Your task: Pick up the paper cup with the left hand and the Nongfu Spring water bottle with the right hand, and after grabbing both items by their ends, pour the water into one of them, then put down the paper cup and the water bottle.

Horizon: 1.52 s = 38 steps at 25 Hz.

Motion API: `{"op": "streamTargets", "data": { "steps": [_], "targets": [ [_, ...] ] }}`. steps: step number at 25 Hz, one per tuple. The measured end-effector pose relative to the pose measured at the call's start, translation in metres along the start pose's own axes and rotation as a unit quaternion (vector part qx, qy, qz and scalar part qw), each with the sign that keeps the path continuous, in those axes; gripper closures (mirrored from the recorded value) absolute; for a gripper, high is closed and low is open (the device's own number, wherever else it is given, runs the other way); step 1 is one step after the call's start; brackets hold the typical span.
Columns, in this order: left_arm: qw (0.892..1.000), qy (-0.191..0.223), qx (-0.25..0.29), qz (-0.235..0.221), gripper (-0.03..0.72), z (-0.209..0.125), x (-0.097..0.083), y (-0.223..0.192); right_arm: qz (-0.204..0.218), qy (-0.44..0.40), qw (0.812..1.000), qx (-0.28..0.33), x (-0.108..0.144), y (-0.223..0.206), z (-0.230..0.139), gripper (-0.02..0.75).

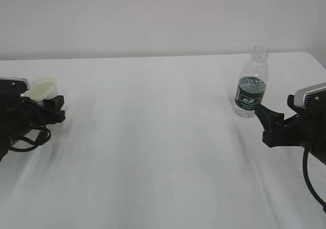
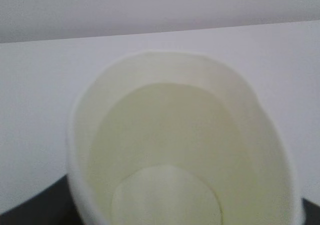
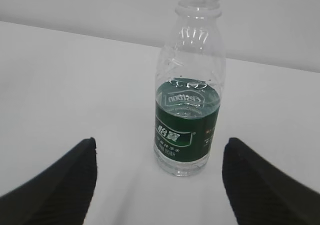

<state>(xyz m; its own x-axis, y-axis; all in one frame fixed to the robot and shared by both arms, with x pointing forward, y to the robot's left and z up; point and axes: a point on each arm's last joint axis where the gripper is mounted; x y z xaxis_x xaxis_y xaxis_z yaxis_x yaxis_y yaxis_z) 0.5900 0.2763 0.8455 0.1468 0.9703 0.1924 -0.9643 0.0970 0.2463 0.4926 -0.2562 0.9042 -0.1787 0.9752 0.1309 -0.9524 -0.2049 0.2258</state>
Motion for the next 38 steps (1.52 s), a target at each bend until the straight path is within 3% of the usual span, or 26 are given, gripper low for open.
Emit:
{"op": "streamTargets", "data": {
  "steps": [20,28,38],
  "targets": [
    [1.0,-0.001,0.005,-0.001,0.23,-0.0036,-0.0008,-0.0004,0.0,0.0,1.0,0.004,-0.0001,0.0017,-0.0017,0.145],
    [1.0,0.0,-0.004,0.002,0.14,-0.0019,-0.0002,-0.0004,0.0,0.0,1.0,0.004,-0.0001,0.0017,-0.0017,0.145],
    [1.0,0.0,-0.004,0.002,0.123,-0.0019,-0.0002,-0.0004,0.0,0.0,1.0,0.004,-0.0001,0.0017,-0.0017,0.145]
  ]
}}
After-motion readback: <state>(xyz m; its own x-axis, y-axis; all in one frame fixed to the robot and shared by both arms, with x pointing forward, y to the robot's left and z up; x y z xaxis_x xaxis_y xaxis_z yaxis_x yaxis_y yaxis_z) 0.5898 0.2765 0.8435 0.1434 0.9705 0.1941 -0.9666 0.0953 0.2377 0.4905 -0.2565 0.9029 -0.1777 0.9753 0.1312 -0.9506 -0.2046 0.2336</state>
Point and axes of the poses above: a point on each arm's last joint axis where the gripper is mounted, y pointing back along that axis away from the gripper, x along the wrist's bending axis when the last joint is at zero, z = x × y, and after that the axes turned 14 degrees about -y, right-handed
